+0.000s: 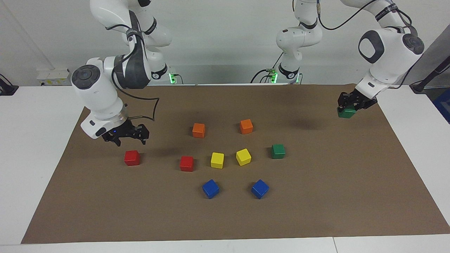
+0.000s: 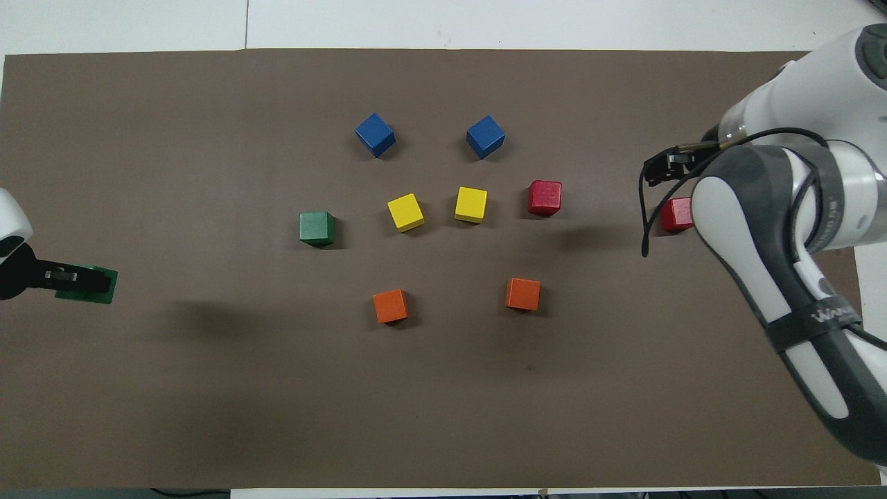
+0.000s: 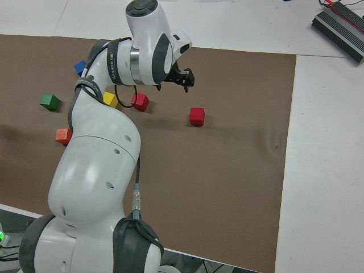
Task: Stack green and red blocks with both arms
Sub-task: 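Set green down with the left gripper while the right gripper grasps other red, then grasp the other green with the left gripper while the right gripper carries red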
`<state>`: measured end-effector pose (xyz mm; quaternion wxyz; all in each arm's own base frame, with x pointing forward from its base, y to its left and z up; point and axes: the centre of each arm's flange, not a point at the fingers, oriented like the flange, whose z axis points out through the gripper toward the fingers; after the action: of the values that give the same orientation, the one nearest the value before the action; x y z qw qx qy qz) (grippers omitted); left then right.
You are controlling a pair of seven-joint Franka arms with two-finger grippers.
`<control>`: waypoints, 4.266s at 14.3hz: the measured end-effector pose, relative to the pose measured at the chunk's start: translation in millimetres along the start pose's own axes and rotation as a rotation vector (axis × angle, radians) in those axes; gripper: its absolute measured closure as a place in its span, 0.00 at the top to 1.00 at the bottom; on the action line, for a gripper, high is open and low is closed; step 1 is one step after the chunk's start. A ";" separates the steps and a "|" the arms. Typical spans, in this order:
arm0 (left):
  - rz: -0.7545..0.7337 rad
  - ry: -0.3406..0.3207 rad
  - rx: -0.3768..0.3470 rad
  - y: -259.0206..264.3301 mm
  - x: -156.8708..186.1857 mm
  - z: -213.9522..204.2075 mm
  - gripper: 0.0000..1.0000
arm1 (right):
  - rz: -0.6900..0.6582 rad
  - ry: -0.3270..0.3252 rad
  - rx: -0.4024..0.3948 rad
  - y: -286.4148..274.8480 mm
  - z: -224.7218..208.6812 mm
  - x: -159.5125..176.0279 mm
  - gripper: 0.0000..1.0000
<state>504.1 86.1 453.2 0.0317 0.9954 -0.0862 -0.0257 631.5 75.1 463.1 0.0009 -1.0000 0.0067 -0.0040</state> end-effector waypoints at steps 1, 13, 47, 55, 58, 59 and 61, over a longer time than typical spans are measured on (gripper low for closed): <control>-0.001 0.019 0.008 -8.6 -4.4 15.8 0.55 | 0.027 0.008 0.003 -31.7 1.2 -1.3 1.00; -0.035 0.115 0.059 -42.7 -19.8 123.5 0.55 | 0.104 0.055 0.031 -125.1 90.4 12.9 1.00; -0.102 0.054 0.017 234.3 128.0 52.2 1.00 | -0.070 0.036 -0.013 98.6 59.2 -19.1 0.55; -0.092 0.049 0.017 259.7 147.0 120.9 1.00 | -0.080 0.044 -0.012 94.3 82.0 -26.7 0.55; -0.084 0.045 0.018 267.8 147.1 128.9 1.00 | -0.082 0.032 -0.011 95.3 87.8 -29.2 0.55; -0.083 0.045 0.018 272.6 147.0 131.8 1.00 | -0.084 0.030 -0.011 96.2 90.2 -29.6 0.55; -0.081 0.040 0.019 277.8 146.2 136.7 1.00 | -0.088 0.030 -0.011 97.3 93.0 -29.5 0.55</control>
<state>593.0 -220.4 329.1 0.0230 0.9987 -0.0456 -0.0062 601.5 -21.6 369.6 -0.0050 -0.9991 -0.0373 -0.0190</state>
